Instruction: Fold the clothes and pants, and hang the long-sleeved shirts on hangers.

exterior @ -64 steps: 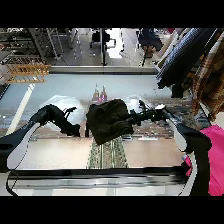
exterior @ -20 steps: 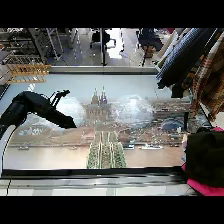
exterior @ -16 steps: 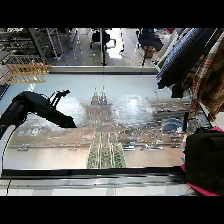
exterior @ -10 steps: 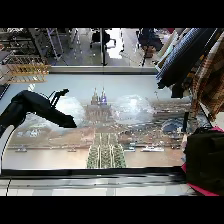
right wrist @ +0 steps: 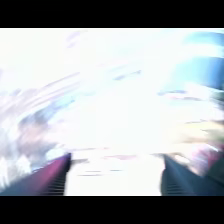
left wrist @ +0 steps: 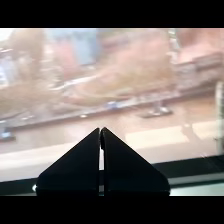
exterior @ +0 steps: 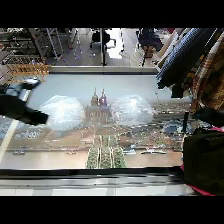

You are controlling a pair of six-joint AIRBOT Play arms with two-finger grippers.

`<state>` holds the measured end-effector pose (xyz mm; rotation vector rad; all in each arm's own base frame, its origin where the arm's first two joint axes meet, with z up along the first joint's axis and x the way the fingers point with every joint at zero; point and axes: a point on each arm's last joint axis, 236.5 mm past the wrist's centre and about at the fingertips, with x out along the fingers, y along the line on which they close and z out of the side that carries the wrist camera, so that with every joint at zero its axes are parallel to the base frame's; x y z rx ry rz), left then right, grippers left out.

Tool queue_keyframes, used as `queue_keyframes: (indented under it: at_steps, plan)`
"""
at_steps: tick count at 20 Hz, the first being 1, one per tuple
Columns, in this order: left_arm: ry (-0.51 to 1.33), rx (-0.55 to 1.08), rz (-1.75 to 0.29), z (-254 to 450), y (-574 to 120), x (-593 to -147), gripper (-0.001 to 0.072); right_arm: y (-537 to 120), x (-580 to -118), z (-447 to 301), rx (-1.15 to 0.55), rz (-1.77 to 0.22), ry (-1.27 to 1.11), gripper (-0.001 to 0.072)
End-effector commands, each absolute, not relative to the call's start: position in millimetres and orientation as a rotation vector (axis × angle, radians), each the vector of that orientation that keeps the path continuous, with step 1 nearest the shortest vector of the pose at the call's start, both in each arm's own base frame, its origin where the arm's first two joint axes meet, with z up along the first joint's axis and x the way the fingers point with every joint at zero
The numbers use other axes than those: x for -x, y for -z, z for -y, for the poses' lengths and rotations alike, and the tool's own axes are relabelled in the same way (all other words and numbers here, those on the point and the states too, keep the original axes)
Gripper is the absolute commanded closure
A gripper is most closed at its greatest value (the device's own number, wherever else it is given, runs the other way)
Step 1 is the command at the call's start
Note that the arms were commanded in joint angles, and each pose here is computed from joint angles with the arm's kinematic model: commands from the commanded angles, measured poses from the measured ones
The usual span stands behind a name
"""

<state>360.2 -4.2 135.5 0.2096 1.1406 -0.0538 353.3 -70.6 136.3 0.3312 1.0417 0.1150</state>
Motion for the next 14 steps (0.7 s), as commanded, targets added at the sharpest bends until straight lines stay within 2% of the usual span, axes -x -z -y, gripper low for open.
queue_keyframes:
  at_steps: [1, 4, 9, 14]
  plan:
    - [-0.228, -0.326, -1.014, -63, -187, -347, 0.0694, -115, -378, -24, -0.124, -1.045, -0.302, 0.0382]
    - [-0.235, -0.327, -0.998, -64, -192, -344, 0.0695, -108, -399, -59, -0.047, -0.988, -0.355, 0.0688]
    - [-0.235, -0.328, -1.001, -64, -191, -345, 0.0694, -152, -461, -47, -0.043, -0.68, -0.252, 0.069]
    - [-0.235, -0.328, -1.001, -64, -191, -345, 0.0694, -185, -486, -34, -0.044, -0.506, -0.189, 0.0691]
